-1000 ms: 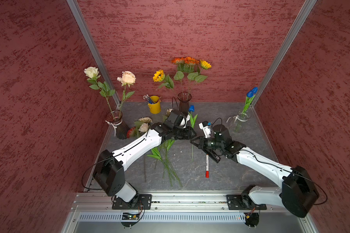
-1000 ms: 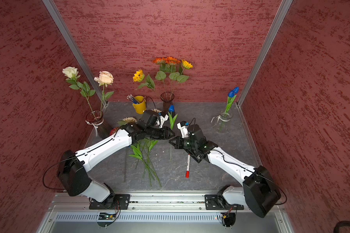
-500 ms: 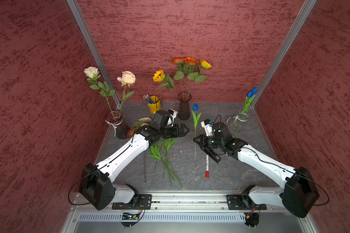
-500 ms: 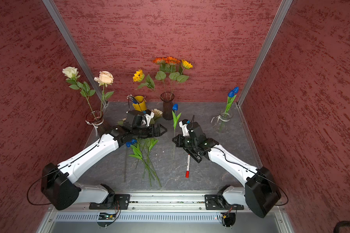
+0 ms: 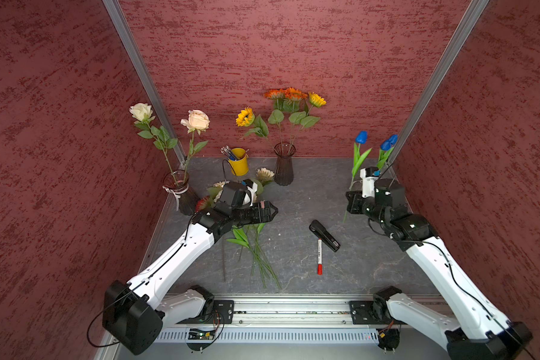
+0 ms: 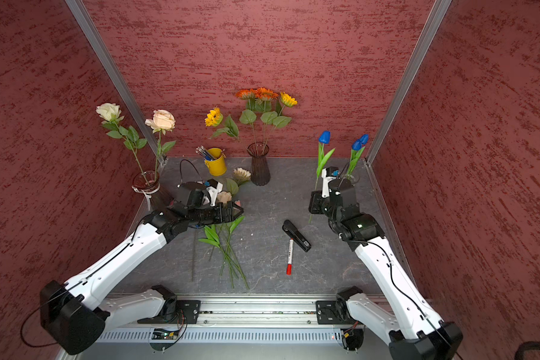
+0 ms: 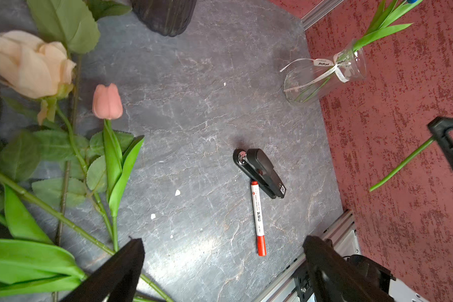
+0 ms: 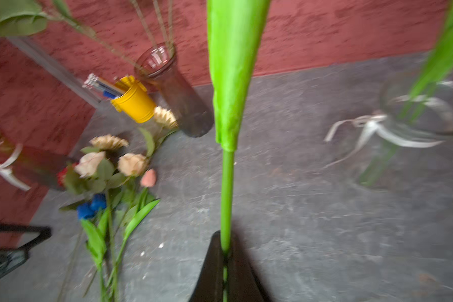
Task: Arrange the flowers in different vases according to their variety
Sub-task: Insert the flower into the vase.
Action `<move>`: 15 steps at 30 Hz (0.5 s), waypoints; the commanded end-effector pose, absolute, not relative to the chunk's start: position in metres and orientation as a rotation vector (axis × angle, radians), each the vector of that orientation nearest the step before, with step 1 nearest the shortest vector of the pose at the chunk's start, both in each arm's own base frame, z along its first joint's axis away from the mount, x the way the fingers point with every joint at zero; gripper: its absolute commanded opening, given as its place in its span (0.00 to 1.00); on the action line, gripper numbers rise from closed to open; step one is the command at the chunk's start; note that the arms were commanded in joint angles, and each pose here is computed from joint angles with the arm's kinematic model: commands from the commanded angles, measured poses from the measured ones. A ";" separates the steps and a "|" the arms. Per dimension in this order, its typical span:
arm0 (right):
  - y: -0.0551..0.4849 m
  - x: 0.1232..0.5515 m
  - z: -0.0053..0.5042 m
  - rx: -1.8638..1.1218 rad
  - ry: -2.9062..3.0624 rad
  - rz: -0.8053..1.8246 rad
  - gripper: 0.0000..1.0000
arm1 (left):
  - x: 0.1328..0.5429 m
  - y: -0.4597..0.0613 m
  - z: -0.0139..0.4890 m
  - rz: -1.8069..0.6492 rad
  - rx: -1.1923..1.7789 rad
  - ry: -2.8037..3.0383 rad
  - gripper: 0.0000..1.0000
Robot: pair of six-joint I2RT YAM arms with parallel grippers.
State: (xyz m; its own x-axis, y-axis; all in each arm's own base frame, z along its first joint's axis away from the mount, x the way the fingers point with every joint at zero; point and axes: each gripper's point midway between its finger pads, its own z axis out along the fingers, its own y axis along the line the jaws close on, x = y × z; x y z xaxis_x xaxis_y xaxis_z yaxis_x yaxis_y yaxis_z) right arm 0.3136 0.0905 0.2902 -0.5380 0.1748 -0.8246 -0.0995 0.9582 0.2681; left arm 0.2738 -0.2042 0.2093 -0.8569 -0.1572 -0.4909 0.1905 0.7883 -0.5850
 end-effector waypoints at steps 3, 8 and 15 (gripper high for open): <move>0.039 0.334 0.302 0.112 2.059 0.146 0.00 | 0.260 -0.188 0.194 -0.830 -0.050 2.502 1.00; 0.010 0.370 0.308 0.186 2.027 0.158 0.00 | 0.248 -0.173 0.177 -0.782 -0.106 2.525 1.00; -0.021 0.419 0.340 0.200 1.866 0.054 0.00 | 0.242 -0.160 0.163 -0.741 -0.145 2.560 1.00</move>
